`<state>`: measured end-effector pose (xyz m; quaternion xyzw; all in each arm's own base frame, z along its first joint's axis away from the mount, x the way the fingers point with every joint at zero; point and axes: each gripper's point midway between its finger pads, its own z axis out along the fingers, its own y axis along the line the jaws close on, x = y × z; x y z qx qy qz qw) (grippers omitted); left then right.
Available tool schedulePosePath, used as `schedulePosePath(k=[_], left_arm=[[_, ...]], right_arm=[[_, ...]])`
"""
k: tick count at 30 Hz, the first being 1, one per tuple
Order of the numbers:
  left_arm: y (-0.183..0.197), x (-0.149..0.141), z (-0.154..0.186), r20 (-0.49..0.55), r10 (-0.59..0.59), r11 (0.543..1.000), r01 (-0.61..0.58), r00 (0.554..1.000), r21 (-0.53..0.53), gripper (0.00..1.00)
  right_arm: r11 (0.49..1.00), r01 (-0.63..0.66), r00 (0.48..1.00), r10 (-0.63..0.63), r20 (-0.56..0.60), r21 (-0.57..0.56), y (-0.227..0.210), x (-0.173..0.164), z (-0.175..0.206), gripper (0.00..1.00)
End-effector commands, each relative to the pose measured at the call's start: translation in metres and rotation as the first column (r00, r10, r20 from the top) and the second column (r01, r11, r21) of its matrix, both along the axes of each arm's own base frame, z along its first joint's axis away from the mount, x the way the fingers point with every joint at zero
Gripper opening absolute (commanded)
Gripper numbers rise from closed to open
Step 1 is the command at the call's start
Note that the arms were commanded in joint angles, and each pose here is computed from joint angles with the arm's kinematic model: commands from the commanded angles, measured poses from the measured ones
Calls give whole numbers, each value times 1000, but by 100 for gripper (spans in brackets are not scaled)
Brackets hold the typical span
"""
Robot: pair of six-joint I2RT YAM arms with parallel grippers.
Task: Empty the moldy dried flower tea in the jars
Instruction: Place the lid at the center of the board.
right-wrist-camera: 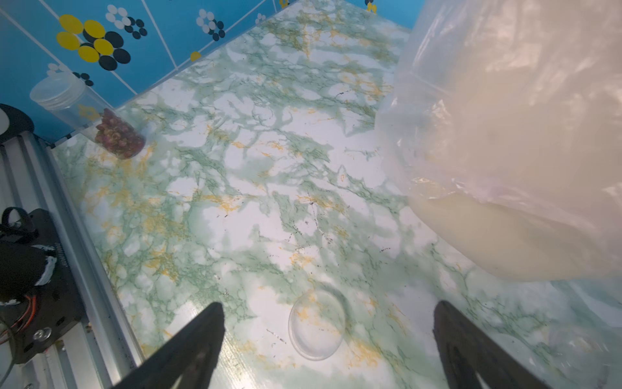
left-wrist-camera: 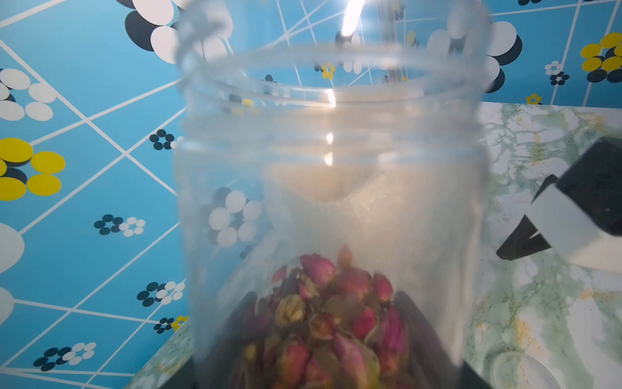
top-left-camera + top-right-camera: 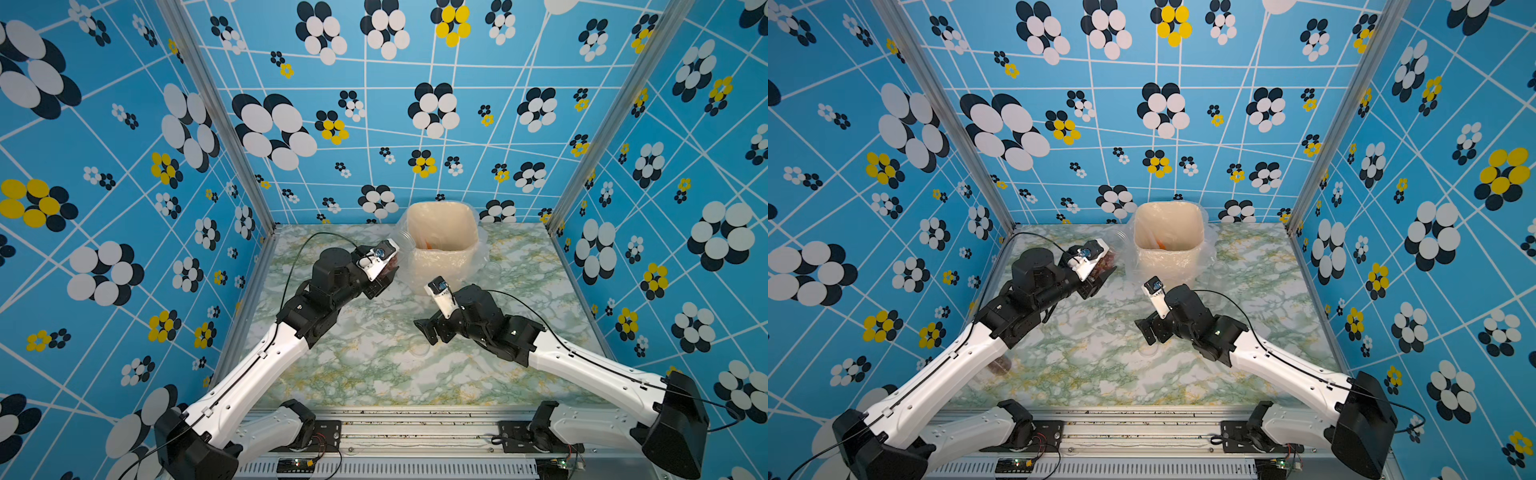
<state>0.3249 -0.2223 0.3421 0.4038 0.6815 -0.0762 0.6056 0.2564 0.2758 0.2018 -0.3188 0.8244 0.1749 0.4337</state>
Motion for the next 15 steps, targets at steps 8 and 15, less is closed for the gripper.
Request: schedulePosePath(k=[8, 15], left_arm=[[-8, 35, 16, 14, 24, 987, -26, 1000, 156, 12], [-3, 60, 21, 32, 64, 944, -71, 997, 322, 12]], right_arm=[[977, 211, 977, -211, 17, -39, -44, 17, -4, 99], [970, 243, 970, -242, -30, 17, -61, 25, -5, 99]])
